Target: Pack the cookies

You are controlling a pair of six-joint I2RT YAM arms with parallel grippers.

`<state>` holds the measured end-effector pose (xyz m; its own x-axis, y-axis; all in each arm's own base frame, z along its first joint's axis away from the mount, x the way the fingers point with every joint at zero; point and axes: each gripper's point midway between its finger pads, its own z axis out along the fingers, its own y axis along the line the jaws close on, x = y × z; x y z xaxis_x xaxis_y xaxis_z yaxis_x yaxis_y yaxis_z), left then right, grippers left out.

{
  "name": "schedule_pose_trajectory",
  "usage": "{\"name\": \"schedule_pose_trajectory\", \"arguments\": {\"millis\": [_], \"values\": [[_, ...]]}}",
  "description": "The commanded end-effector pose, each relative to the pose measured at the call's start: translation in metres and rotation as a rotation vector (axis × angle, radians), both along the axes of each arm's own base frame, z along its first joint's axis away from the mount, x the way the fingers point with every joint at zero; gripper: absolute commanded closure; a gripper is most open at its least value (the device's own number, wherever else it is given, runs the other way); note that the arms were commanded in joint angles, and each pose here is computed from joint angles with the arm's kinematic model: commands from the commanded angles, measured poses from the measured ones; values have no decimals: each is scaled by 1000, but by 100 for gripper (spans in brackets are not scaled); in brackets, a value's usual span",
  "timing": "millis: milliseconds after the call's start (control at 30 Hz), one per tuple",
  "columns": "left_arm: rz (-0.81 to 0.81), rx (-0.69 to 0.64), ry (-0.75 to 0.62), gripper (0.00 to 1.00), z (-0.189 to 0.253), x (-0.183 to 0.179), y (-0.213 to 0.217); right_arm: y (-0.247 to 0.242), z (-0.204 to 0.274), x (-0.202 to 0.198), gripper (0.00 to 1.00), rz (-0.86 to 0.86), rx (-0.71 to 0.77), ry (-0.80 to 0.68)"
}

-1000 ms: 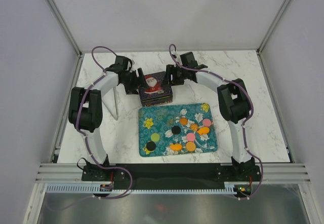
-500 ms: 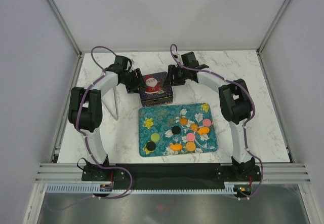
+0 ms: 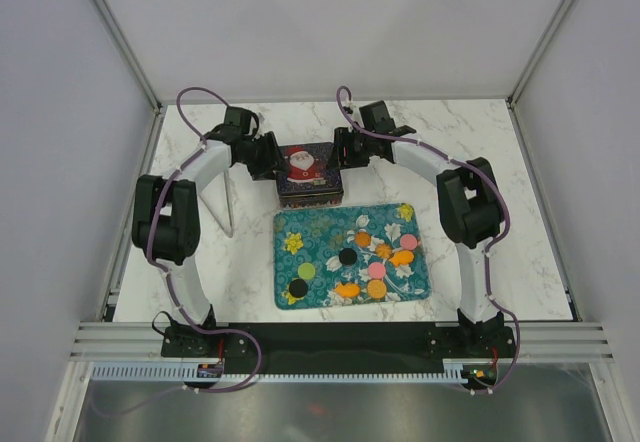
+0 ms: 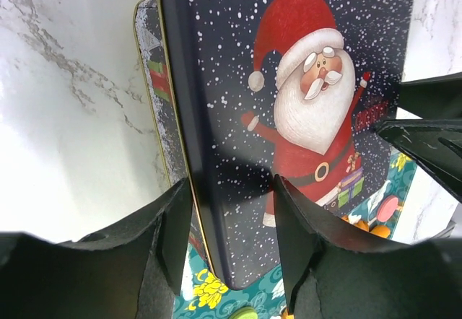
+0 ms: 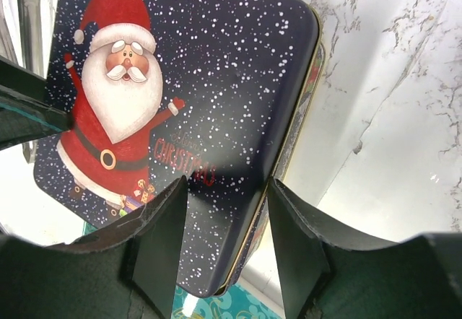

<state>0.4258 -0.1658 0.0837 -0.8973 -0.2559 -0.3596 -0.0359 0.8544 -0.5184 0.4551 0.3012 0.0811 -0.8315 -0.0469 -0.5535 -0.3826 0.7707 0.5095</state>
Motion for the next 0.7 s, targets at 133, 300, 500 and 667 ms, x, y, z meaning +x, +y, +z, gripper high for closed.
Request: {"name": "schedule_pose_trajectory", "arguments": {"millis": [133, 300, 500, 667], "values": [[-46, 18, -130, 44, 36, 5, -5, 8, 40, -1, 44, 35, 30, -98], [-52, 35, -107, 42, 27, 0, -3, 11, 39, -4, 43, 46, 35, -93], [-48, 51, -106, 40, 26, -1, 0, 9, 36, -6, 41, 42, 27, -87], [-53, 46, -99, 41, 26, -6, 0, 7, 35, -8, 41, 43, 23, -89]]}}
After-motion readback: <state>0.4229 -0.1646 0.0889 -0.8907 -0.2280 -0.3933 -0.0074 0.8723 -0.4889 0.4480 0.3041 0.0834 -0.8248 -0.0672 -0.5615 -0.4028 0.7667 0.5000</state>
